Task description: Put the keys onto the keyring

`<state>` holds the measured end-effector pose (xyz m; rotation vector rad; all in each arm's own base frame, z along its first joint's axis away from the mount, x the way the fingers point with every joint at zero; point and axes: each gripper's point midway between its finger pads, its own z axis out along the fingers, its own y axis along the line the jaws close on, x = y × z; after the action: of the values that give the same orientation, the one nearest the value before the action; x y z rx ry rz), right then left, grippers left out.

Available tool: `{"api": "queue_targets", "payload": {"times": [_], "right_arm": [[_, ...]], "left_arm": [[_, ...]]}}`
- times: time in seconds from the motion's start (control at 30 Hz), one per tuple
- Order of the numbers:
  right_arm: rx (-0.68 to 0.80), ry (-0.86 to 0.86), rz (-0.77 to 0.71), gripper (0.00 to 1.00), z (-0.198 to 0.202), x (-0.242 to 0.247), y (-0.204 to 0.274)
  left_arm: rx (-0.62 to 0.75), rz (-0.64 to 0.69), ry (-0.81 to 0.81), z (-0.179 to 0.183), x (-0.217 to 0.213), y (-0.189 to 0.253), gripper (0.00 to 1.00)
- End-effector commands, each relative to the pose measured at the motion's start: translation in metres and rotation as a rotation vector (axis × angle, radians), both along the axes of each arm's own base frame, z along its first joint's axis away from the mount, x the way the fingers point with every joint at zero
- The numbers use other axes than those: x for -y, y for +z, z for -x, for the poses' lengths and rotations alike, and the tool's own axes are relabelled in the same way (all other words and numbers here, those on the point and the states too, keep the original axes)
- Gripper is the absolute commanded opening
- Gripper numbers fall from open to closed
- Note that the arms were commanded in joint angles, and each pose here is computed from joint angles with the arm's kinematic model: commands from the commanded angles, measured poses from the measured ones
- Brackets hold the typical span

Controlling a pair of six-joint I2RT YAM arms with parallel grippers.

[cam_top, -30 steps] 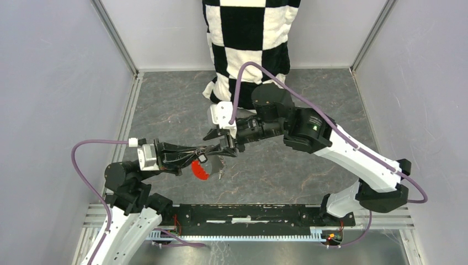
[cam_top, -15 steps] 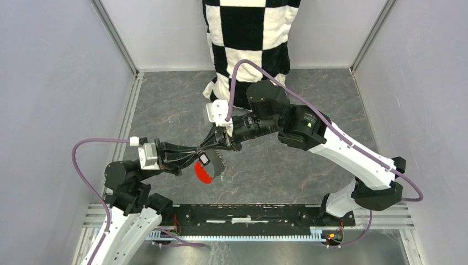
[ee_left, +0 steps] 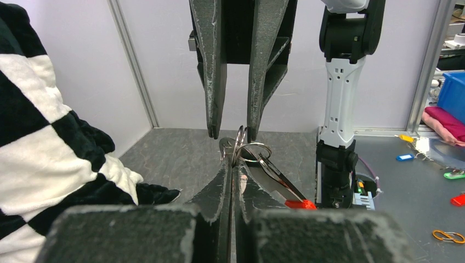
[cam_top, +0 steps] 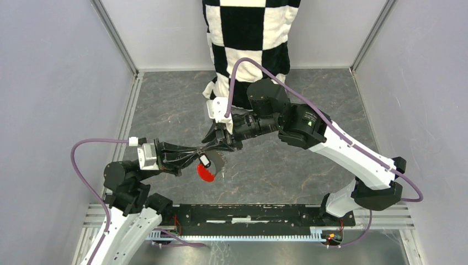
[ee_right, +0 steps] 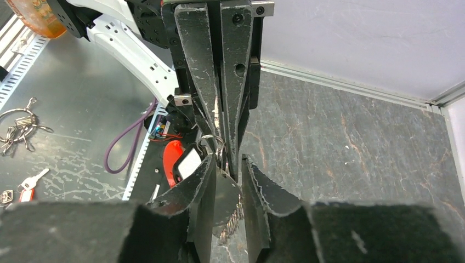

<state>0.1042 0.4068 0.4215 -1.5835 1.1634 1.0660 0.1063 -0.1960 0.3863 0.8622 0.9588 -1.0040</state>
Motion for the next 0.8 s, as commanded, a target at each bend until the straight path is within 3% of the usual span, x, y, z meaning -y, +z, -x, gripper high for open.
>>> {"api": "queue_targets", "payload": {"times": [0.0, 0.23, 0.43, 0.57, 0.63, 0.77], "right_arm": [[0.000, -0.026, -0.030, 0.30, -0.004, 0.000, 0.010], [-0.026, -0.009, -0.036, 0.27, -0.002, -0.005, 0.008], [-0.042, -0.005, -0.021, 0.36, -0.002, -0.007, 0.000], [-0.035, -0.007, -0.030, 0.36, -0.002, -0.007, 0.002], [-0.036, -0.003, -0.034, 0.31, -0.001, -0.007, 0.003], [-0.053, 0.021, -0.032, 0.13, 0.002, -0.009, 0.001]], "left_arm": [[0.048, 0.030, -0.002, 0.009, -0.004, 0.020, 0.02], [0.052, 0.021, -0.017, 0.012, -0.003, 0.018, 0.02], [0.052, 0.010, -0.031, 0.013, -0.001, 0.015, 0.02], [0.053, 0.004, -0.034, 0.014, -0.001, 0.014, 0.02], [0.054, 0.003, -0.036, 0.015, -0.001, 0.014, 0.02], [0.049, -0.002, -0.035, 0.013, -0.001, 0.012, 0.02]]}}
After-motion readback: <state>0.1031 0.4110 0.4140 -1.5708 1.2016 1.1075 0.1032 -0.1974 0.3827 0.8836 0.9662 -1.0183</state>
